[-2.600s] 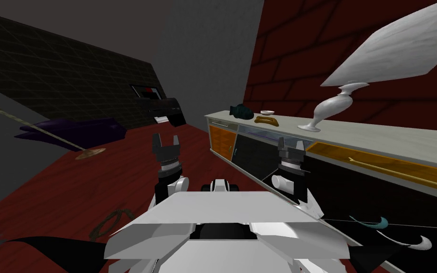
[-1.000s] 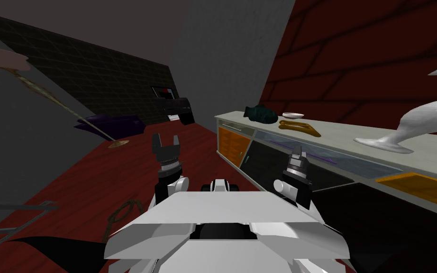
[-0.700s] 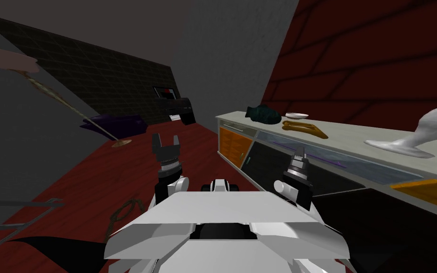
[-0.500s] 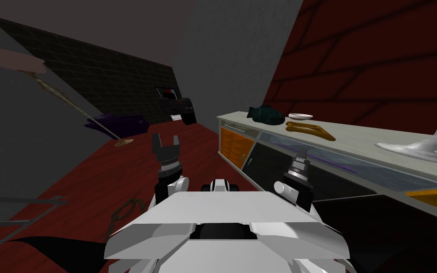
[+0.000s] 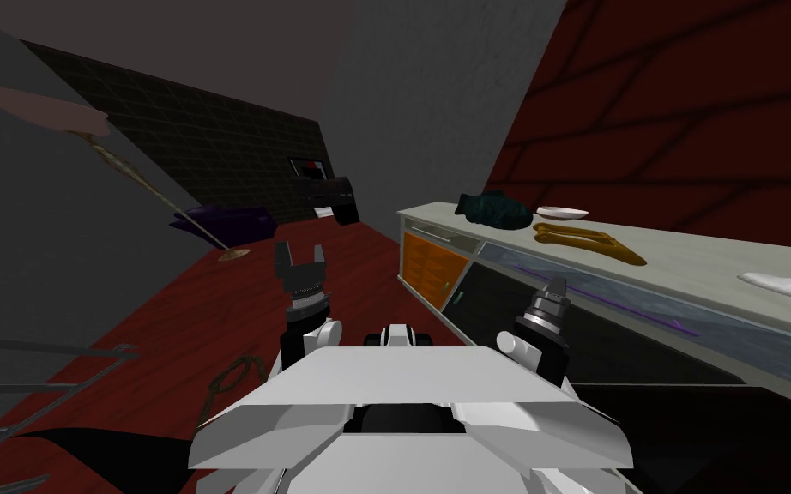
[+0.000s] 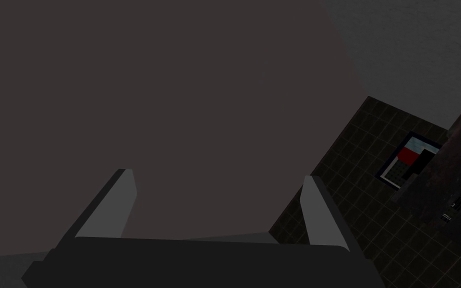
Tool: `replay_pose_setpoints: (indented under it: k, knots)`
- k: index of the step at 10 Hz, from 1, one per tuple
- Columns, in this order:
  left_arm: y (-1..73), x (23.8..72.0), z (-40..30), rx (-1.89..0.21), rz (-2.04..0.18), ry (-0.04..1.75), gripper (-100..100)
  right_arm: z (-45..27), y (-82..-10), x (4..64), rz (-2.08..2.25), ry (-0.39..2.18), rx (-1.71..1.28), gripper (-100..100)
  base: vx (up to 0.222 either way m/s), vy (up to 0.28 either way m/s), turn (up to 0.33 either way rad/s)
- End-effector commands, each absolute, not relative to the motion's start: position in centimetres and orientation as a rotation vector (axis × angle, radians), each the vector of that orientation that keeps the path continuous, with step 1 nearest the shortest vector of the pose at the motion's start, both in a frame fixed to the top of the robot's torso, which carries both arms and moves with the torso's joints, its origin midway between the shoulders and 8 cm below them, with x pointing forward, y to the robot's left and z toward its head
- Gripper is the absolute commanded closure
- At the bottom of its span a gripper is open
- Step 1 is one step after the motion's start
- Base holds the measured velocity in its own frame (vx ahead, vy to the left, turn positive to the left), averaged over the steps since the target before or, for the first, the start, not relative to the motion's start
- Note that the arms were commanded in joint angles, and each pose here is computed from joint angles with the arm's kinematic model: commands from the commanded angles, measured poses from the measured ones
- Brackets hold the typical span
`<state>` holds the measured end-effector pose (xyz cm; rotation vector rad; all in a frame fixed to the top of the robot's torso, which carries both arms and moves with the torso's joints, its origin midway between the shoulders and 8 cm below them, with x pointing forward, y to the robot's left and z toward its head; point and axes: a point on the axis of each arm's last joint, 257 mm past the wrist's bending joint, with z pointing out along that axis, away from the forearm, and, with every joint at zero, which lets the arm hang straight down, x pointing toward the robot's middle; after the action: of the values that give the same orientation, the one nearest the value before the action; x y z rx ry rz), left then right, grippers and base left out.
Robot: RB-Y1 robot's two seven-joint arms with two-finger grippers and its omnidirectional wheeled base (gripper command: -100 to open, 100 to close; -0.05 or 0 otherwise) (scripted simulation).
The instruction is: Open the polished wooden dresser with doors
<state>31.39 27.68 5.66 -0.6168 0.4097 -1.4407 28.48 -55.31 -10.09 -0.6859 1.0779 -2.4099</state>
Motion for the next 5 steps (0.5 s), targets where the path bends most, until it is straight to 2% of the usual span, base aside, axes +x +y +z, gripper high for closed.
replay_pose_setpoints:
  k: [1,5]
  knots:
    - [27.7,31.4,5.7,-0.617,-1.441,0.410,0,-10.4,-55.6,28.2,-2.360,1.099,-0.637,-100,0.016,0.010,-0.010]
    - [27.7,31.4,5.7,-0.617,-1.441,0.410,0,-11.7,-56.3,27.2,-2.253,1.159,-0.519,-100,0.034,0.013,0.048]
